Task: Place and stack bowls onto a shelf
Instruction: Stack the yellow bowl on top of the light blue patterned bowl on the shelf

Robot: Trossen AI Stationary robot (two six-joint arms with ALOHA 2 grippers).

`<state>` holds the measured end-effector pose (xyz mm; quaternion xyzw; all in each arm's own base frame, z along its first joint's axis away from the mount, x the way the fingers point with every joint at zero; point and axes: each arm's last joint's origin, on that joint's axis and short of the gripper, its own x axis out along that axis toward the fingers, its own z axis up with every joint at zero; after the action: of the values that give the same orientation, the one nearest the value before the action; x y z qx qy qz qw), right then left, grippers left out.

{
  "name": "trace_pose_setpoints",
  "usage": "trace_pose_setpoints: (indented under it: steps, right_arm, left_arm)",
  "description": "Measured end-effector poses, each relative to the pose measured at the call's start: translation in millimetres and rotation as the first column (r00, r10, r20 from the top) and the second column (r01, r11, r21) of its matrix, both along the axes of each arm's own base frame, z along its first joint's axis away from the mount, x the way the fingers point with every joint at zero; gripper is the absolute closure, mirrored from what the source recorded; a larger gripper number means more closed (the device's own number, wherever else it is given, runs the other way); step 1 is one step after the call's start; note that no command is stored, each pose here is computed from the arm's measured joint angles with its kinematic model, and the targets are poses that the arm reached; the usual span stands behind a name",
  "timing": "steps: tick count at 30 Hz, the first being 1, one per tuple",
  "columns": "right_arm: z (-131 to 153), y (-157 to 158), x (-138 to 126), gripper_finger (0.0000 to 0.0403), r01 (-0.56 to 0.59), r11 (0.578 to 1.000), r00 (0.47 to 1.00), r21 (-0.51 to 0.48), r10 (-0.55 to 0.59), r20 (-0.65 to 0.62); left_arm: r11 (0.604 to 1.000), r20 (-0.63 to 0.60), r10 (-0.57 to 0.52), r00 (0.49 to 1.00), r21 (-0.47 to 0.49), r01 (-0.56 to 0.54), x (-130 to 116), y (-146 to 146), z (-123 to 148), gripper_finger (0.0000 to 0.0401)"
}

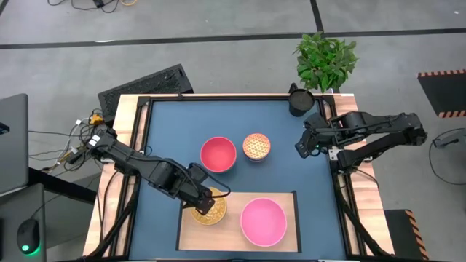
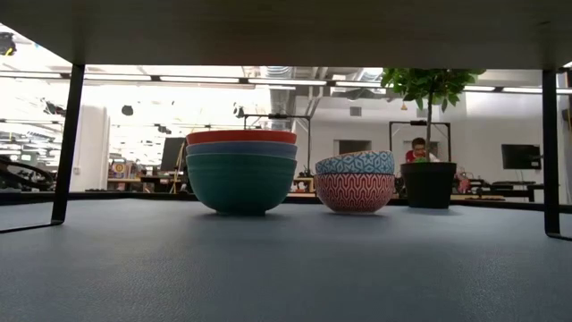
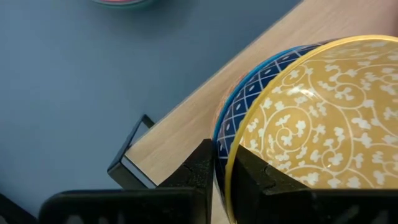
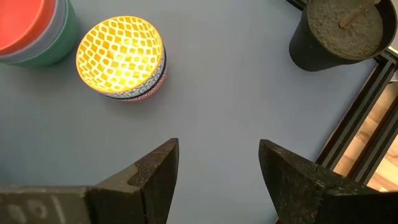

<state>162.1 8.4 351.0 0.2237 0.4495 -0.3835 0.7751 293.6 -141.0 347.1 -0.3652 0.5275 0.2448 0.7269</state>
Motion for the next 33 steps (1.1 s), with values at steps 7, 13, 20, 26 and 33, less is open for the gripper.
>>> trace_pose_setpoints:
  steps: [7,13,20,26,33]
  right_arm:
    - [0.0,0.0,0.0,0.0154,-0.013,1.000,1.000,-0.004,0.013,-0.006]
    - [0.0,0.0,0.0,0.0154,-0.019,1.000,1.000,-0.007,0.019,-0.009]
    - [0.0,0.0,0.0,0.0154,-0.023,1.000,1.000,-0.008,0.023,-0.010]
    - [0.0,0.0,0.0,0.0154,-0.023,1.000,1.000,-0.008,0.023,-0.010]
    - [0.0,0.0,0.0,0.0154,-0.024,1.000,1.000,-0.008,0.023,-0.010]
  left_arm:
    - [1.000,0.004,-0.011,1.000,0.003,0.011,0.3,-0.1,0.1,0.0378]
    - [0.999,0.029,-0.037,0.999,0.002,0.037,2.5,-1.2,0.9,0.0377]
    - [0.999,0.028,-0.037,0.999,-0.004,0.037,2.6,-1.4,0.8,0.0377]
    - [0.999,0.008,-0.026,1.000,-0.047,0.026,2.2,-1.6,0.6,0.0377]
    - [0.993,0.023,-0.063,0.998,-0.102,0.065,5.6,-1.9,2.0,0.0367]
